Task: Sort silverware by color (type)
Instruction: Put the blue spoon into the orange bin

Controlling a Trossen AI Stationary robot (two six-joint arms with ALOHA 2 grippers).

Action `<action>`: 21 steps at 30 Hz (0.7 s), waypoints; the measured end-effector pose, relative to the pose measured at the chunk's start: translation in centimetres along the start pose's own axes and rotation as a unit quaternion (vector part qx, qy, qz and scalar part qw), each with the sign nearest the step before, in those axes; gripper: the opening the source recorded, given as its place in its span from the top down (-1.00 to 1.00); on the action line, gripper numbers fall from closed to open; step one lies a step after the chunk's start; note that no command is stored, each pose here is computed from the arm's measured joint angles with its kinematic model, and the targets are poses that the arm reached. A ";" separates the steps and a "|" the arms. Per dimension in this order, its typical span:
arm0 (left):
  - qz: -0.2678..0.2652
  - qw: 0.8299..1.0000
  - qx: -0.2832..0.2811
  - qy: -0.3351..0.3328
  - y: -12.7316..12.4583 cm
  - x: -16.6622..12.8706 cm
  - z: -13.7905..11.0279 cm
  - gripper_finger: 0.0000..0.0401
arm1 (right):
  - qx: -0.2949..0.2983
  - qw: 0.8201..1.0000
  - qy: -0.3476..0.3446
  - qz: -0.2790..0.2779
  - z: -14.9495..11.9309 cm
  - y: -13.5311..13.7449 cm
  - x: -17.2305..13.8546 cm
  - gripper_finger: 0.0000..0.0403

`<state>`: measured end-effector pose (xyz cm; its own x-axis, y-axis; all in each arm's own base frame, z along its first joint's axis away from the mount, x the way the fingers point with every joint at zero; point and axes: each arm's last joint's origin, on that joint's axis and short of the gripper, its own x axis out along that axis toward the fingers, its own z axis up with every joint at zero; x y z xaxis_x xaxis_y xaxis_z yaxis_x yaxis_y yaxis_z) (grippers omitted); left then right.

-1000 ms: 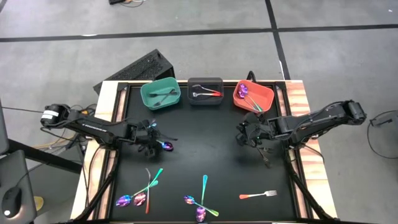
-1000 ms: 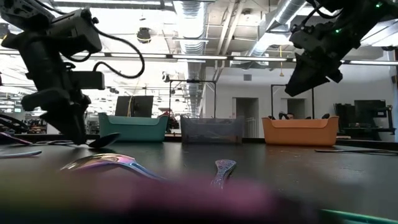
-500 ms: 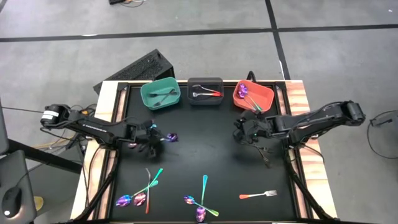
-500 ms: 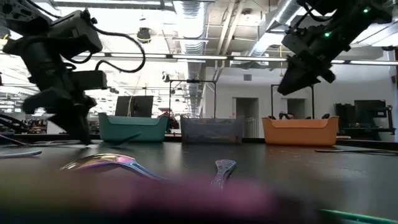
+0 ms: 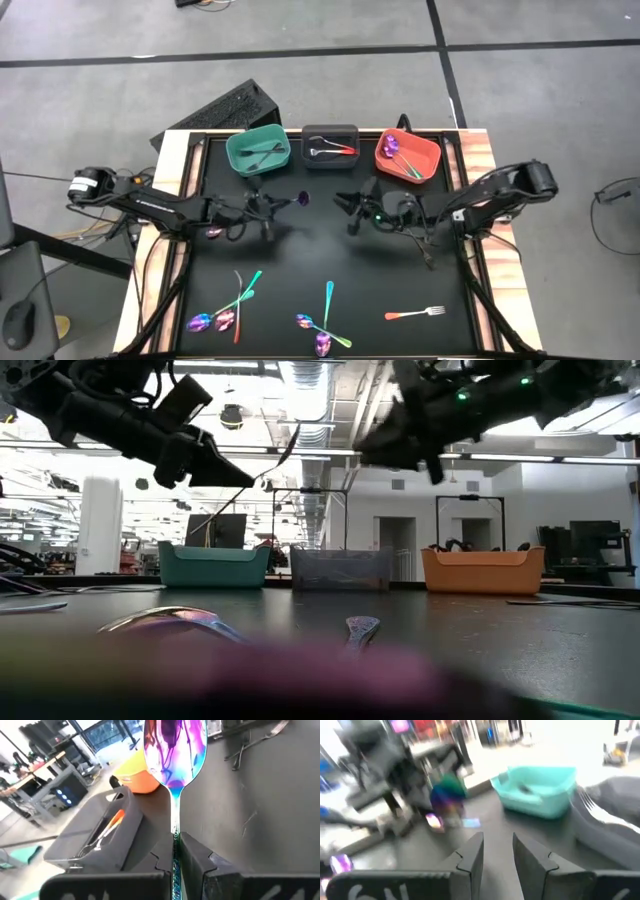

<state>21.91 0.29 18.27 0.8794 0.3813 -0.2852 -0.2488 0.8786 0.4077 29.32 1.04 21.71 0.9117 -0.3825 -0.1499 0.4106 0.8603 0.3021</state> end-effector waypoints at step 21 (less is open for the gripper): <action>0.071 0.975 0.175 0.114 -2.5 6.4 0.3 0.98 | 0.000 0.999 0.038 0.005 -2.0 -1.5 5.1 0.38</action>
<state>28.26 0.48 15.68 0.7224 0.5815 -0.3741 -0.1727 0.6756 0.7168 33.29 -1.49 18.58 0.9125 -0.3466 -0.2171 0.4007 0.8640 0.3050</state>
